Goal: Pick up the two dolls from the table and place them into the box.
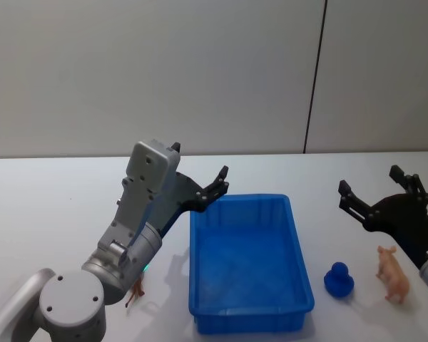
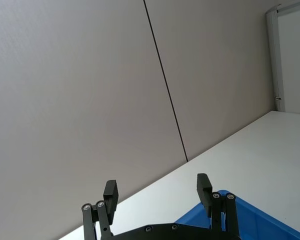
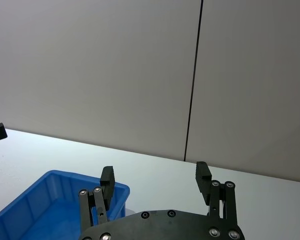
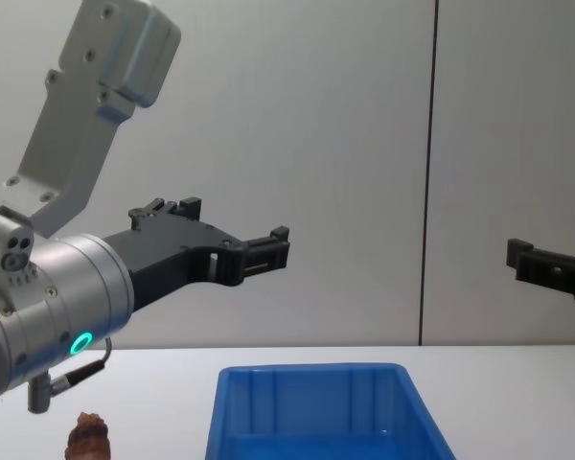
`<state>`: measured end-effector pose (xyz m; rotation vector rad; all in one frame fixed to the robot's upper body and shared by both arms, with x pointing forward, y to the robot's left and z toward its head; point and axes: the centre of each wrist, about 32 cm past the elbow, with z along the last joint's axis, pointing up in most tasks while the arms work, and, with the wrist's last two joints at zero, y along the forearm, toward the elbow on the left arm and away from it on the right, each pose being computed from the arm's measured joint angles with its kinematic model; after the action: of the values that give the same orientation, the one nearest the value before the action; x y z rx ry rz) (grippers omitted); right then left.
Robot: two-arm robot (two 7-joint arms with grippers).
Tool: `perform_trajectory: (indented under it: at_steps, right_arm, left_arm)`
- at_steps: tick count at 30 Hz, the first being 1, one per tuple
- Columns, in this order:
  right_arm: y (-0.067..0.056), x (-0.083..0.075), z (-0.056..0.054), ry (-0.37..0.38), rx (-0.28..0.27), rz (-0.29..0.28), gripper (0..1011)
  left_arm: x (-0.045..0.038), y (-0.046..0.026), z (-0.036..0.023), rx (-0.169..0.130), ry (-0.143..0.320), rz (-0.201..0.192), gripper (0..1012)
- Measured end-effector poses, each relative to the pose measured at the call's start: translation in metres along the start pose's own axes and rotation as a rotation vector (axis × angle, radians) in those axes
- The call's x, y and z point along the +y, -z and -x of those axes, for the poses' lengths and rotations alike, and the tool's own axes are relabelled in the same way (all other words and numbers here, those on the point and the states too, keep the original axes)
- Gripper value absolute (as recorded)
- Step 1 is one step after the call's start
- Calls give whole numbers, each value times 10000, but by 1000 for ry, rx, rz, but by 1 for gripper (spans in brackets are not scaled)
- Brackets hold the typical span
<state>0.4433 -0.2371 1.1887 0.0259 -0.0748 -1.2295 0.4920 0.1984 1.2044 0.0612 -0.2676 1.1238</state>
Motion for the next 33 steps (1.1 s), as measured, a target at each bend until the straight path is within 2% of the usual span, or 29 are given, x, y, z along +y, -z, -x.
perform_trajectory:
  at_steps: [33]
  right_arm:
    - [6,-10,-1,1,-1,3,1001]
  left_arm:
    - [0,0,0,0,0,0,1001]
